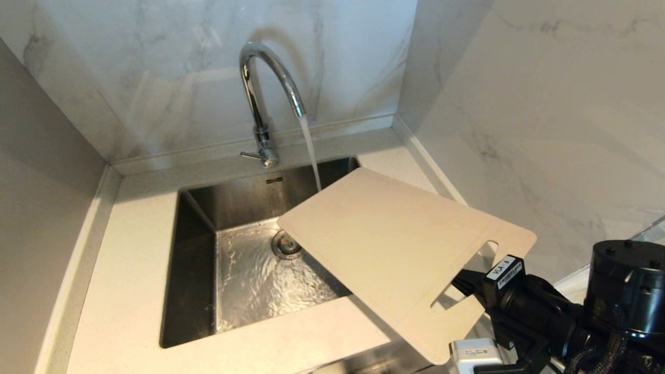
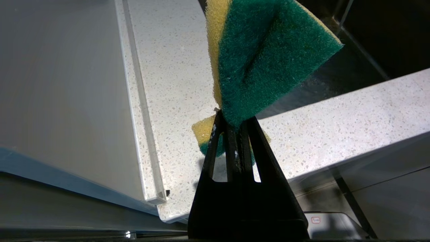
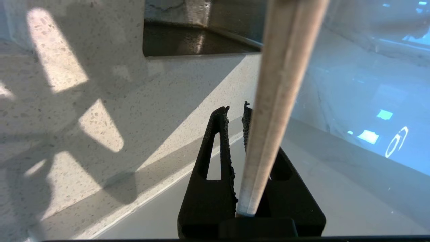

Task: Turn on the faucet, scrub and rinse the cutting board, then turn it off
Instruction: Pick up the cutting board

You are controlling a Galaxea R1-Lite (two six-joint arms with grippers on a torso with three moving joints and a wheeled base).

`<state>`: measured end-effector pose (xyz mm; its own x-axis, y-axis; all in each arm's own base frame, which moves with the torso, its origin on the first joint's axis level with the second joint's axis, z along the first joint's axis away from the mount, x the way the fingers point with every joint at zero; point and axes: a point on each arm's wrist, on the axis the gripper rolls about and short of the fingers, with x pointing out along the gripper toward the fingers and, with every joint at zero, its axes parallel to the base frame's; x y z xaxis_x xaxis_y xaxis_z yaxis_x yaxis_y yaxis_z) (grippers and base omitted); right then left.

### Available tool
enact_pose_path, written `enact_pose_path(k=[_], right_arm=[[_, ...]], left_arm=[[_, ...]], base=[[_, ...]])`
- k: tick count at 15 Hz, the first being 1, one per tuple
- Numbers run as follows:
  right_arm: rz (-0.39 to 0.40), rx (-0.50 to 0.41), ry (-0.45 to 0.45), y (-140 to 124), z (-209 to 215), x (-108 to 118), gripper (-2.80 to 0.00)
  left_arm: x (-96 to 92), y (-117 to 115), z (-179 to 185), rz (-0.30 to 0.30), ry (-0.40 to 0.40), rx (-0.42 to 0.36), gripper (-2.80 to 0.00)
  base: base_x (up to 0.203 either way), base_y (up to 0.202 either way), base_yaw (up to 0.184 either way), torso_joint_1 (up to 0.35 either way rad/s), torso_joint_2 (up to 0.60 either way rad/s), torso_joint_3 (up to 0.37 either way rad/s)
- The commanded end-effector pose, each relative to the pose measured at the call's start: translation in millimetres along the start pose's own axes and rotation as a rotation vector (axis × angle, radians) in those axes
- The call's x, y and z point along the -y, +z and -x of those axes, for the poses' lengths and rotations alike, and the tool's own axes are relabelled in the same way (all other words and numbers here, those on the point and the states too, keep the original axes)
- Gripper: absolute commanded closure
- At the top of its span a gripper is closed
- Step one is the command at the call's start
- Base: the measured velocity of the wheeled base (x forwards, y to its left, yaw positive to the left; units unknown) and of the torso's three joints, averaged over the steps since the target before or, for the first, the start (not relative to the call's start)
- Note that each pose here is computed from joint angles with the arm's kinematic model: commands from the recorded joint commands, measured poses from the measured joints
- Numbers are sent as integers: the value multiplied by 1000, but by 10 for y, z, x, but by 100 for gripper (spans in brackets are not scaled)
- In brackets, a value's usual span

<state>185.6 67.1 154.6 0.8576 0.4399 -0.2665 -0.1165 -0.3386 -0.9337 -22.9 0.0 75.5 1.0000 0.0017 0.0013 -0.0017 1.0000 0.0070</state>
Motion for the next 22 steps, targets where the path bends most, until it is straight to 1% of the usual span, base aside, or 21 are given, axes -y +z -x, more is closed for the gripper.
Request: enact_pose_path(k=[1,2,4,5,6,7,9,12,14,18,20,22], right_arm=[[12,1,-11,1,18,17,0],[12,5,-4,9,21,1,0],[7,70,25,34,16,-24,0],[13,95,24,32,7,0,0],[38,112,27,27,1,17,0],[47,130,40,30,-4,19,0],[73,179,84,36,-9,15,0],[156,242,82,10,-48,118,0],[223,258,89,-10,-60,179,0],[387,282,96,-71,-76,356,0],[440,293,108,-79,-69,385,0],[472,294,109,-80,-74,381,0]], left_arm=[[0,-4,-2,-1,0,-3,0],[0,-4,-2,-1,1,-3,0],[0,-4,-2,-1,1,-3,0],[0,-4,-2,-1,1,-3,0],[0,-4,-2,-1,0,-3,0],[0,-4,-2,-1,0,-3,0],[0,-4,-2,1,1,-3,0],[0,-4,-2,1,1,-3,0],[0,-4,-2,1,1,-3,0],[0,-4,-2,1,1,-3,0],[0,-4,-2,1,1,-3,0],[0,-4,-2,1,1,-3,0]], base=[[0,0,0,0,0,0],[0,0,0,0,0,0],[0,0,0,0,0,0],[0,0,0,0,0,0],[0,0,0,0,0,0],[0,0,0,0,0,0],[0,0,0,0,0,0],[0,0,0,0,0,0],[0,0,0,0,0,0],[0,0,0,0,0,0],[0,0,0,0,0,0],[0,0,0,0,0,0]])
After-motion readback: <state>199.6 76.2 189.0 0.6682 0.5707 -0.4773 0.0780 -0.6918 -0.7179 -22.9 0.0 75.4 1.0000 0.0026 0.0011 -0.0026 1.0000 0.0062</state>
